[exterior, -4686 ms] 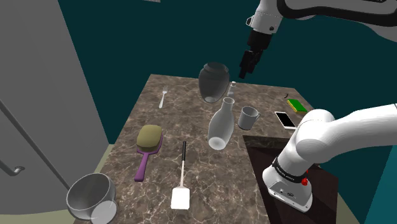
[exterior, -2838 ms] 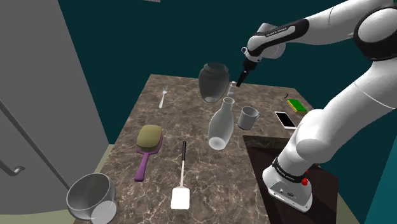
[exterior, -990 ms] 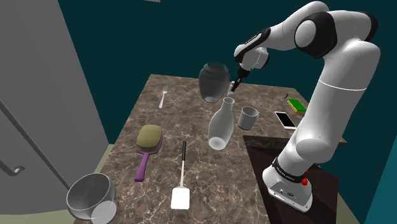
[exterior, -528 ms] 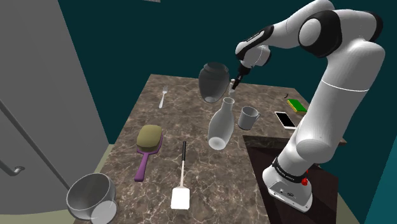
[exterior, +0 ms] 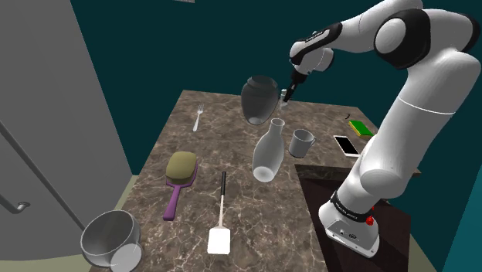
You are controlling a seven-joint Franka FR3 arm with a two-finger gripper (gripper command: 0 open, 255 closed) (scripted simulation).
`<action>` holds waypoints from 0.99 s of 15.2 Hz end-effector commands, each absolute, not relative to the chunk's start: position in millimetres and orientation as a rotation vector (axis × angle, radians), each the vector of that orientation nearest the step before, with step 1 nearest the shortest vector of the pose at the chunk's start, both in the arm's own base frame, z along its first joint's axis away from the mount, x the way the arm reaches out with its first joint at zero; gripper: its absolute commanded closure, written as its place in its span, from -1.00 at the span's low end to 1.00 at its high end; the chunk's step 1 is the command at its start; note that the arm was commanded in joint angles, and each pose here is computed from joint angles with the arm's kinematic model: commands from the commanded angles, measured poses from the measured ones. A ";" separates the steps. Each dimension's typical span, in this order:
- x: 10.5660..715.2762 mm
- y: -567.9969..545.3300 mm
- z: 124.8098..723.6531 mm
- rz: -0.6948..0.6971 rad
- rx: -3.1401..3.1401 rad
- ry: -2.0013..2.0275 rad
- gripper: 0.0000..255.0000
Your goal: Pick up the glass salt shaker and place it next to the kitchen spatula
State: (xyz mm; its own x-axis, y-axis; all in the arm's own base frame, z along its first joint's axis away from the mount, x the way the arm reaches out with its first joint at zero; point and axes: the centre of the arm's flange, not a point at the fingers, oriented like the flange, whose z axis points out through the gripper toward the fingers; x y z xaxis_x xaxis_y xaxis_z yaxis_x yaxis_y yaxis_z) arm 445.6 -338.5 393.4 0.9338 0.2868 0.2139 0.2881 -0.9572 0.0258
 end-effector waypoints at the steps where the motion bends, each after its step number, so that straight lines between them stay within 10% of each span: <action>1: 445.1 -337.9 404.1 -0.339 -3.083 -0.458 1.00; 15: 445.1 -337.9 478.1 -0.339 -3.083 -0.458 1.00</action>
